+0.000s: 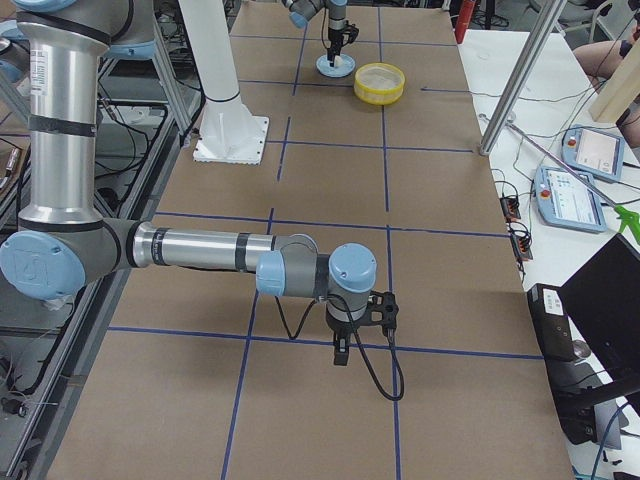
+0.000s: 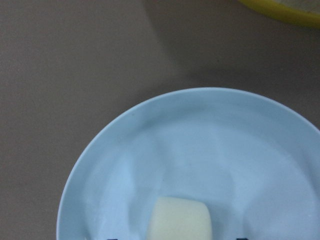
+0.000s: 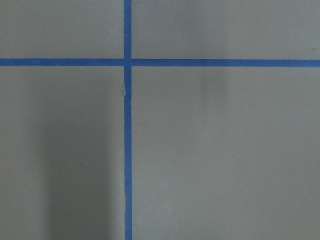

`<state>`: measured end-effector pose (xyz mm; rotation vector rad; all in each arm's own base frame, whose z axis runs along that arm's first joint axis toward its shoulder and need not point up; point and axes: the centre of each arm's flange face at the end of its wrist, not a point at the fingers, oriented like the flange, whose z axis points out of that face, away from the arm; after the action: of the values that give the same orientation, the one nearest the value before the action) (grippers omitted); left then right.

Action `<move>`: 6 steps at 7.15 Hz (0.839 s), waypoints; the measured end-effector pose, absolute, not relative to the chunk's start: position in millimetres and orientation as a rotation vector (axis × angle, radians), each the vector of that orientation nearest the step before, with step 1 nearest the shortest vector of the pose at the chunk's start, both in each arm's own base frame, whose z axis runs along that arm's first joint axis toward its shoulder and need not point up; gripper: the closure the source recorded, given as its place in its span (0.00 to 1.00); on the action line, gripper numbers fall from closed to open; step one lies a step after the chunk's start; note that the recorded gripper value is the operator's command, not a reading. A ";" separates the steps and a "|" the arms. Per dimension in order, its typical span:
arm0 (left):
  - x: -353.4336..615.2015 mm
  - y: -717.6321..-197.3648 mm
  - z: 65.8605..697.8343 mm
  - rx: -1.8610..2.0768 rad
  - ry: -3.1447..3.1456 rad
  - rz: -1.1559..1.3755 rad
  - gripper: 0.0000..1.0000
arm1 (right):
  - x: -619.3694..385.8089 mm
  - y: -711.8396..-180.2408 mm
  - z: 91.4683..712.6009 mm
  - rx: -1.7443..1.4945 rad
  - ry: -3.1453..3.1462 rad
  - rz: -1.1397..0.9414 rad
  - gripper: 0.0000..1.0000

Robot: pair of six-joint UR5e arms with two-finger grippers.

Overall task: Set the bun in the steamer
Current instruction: 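Close the left gripper on the bun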

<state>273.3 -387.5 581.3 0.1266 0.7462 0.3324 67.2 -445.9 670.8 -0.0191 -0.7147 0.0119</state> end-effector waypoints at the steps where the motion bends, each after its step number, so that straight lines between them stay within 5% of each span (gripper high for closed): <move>1: 274.7 -386.5 583.5 0.122 0.744 0.335 0.42 | 67.1 -445.9 670.8 -0.019 -0.715 0.012 0.00; 6: 275.8 -385.8 582.3 0.125 0.747 0.340 0.78 | 67.2 -445.9 670.8 -0.019 -0.715 0.012 0.00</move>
<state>275.8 -385.8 582.3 0.1254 0.7471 0.3400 67.2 -445.9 670.8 -0.0191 -0.7147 0.0118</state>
